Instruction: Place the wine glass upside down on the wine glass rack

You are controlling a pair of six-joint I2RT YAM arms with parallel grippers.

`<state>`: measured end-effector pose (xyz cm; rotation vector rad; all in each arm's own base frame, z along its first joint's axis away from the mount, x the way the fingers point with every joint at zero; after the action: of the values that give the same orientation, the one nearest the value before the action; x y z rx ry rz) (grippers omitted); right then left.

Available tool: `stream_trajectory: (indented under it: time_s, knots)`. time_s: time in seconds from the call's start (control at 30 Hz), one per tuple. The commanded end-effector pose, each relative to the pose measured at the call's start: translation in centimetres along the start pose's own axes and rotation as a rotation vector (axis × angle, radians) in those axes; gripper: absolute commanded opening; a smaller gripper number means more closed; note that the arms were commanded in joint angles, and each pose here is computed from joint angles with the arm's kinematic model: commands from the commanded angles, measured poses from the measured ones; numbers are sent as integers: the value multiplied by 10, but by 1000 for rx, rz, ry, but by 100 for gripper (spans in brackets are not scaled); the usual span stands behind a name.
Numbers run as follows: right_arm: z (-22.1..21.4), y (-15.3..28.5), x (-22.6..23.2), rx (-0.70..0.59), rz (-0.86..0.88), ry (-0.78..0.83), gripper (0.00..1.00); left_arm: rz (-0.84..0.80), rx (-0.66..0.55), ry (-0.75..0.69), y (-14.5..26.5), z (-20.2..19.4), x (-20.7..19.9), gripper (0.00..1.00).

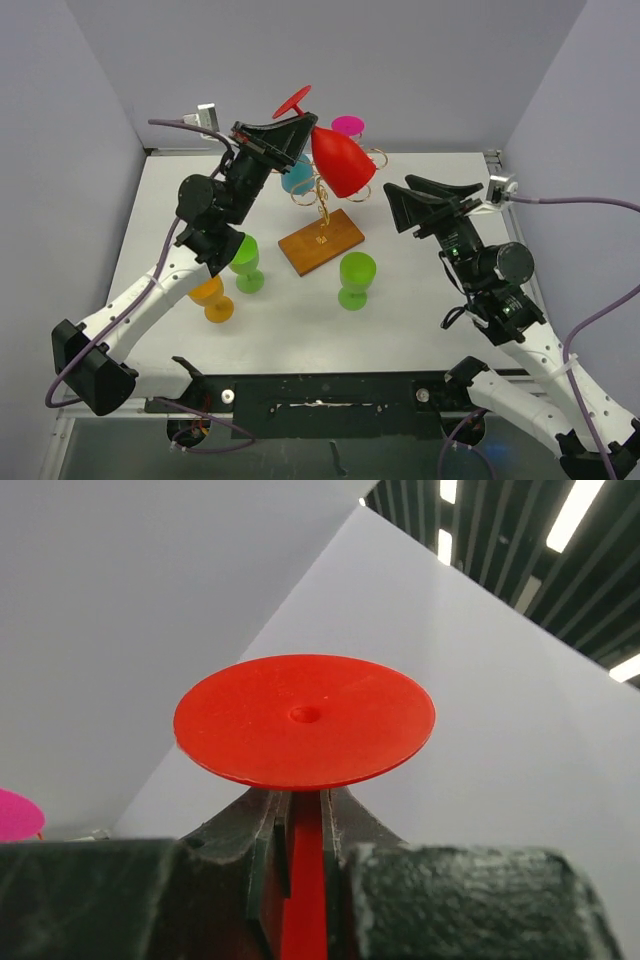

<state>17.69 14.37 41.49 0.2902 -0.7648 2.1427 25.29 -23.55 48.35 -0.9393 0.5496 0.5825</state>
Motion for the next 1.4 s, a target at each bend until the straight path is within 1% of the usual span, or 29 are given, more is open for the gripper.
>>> stream_trajectory:
  time_s: [0.0,0.13,0.17,0.23,0.33,0.4,0.43,0.5,0.63,0.87,0.97,1.03,1.1,1.23,1.37]
  knots:
    - [31,-5,12,-14,-28,52,64,-277,67,-232,1,21,-47,0]
    - [54,-18,21,2,-103,19,67,-452,178,-277,4,12,-61,0]
    - [54,-21,20,22,-137,3,68,-486,203,-283,5,10,-63,0]
    - [60,-29,23,22,-159,-28,69,-558,250,-291,7,5,-65,0]
    - [70,-33,35,1,-91,-65,69,-664,322,-320,12,-4,-66,0]
    - [77,-34,45,-5,-20,-81,70,-757,402,-360,18,-12,-65,0]
    - [79,-35,49,-4,13,-82,70,-784,422,-392,20,-14,-63,0]
    - [81,-36,56,19,70,-85,70,-795,448,-434,22,-17,-60,0]
    - [77,-35,62,71,138,-98,71,-766,474,-490,24,-19,-53,0]
    - [68,-33,68,137,207,-161,70,-753,507,-505,21,-26,-44,0]
    - [65,-33,71,174,210,-214,68,-747,511,-514,20,-27,-40,0]
    - [59,-36,70,213,189,-257,66,-748,514,-517,20,-29,-39,0]
    - [53,-37,68,257,161,-306,60,-749,519,-519,20,-30,-39,0]
    - [43,-40,64,300,108,-381,40,-743,524,-529,20,-32,-34,0]
    - [37,-40,63,316,82,-442,25,-726,531,-548,20,-33,-30,0]
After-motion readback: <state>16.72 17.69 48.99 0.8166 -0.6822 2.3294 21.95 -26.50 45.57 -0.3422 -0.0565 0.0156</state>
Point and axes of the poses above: each gripper's point midway between its finger pads, its own y axis back along the fingers, its own x axis along the line the jaws close on, z = x × y, the point moved 9 cm from there along y, back along the fingers, and after that the axes turned 1 degree about -y, right-handed, at the moved point
